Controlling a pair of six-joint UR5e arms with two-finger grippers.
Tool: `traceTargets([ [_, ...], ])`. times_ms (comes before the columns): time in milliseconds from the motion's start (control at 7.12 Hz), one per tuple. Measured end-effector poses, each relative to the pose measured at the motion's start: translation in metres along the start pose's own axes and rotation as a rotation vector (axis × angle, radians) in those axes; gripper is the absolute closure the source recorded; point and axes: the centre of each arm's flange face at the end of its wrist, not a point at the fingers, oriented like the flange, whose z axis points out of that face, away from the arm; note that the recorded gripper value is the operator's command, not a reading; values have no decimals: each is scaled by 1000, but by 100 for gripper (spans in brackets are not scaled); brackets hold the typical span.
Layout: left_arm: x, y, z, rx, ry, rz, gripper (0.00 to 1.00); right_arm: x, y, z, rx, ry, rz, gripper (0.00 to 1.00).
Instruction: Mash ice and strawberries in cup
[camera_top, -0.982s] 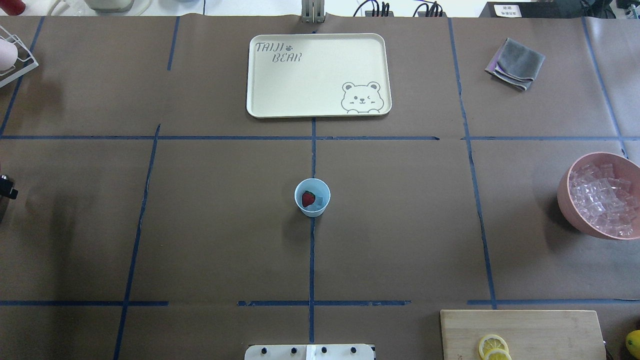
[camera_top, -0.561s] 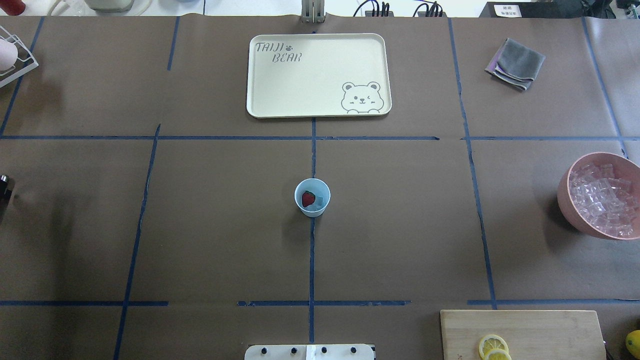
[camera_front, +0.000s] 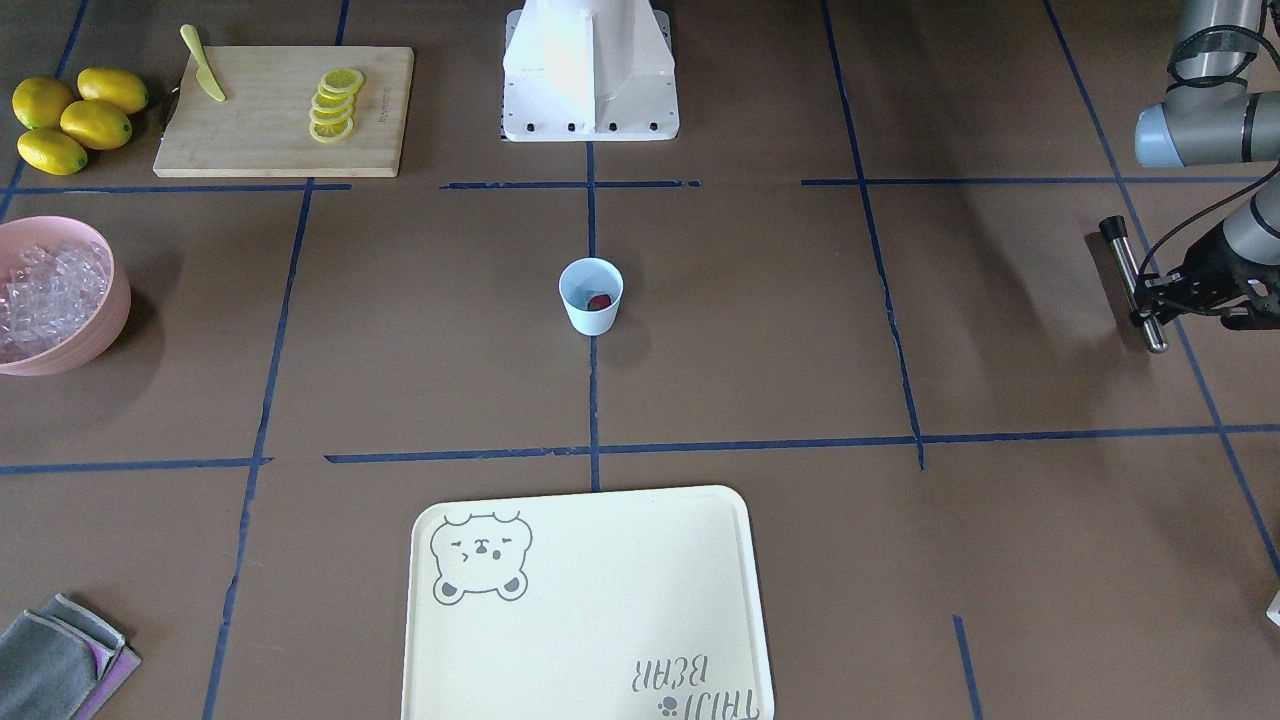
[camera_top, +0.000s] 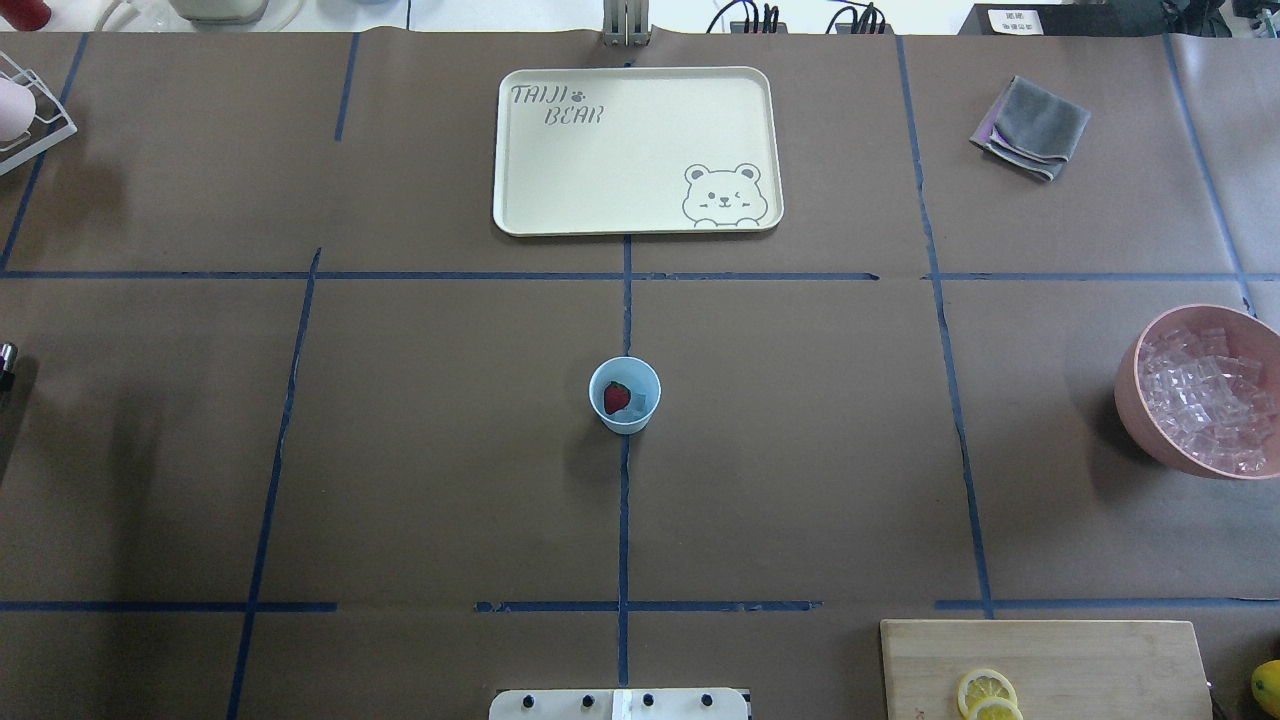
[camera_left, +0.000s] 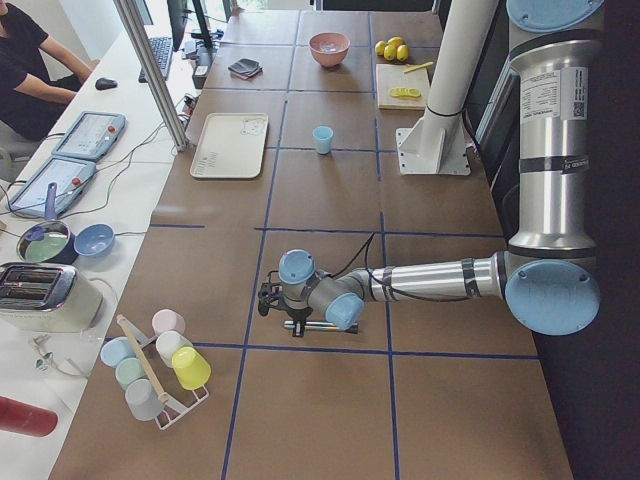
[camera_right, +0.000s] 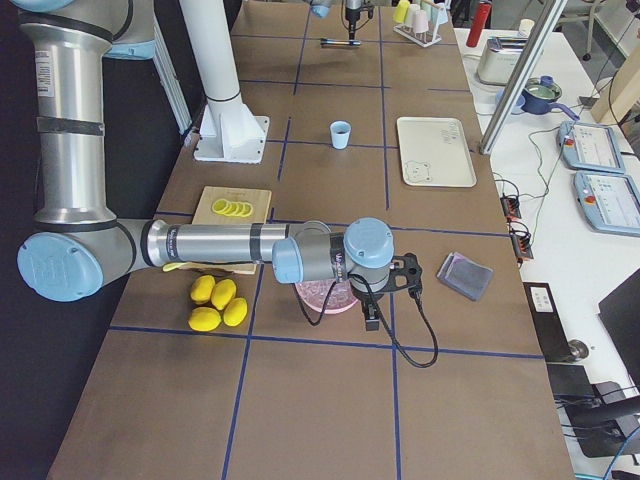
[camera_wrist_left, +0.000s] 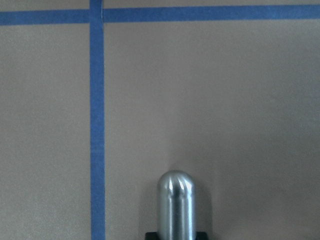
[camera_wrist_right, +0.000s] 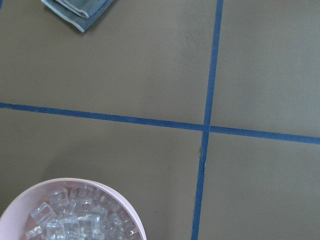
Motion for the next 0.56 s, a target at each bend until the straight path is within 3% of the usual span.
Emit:
traceTargets([
  [281, 40, -5, -37, 3, 46, 16, 100, -1, 0, -1, 2, 0, -2, 0],
  [561, 116, -26, -103, 91, 105, 101, 100, -6, -1, -5, 9, -1, -3, 0],
])
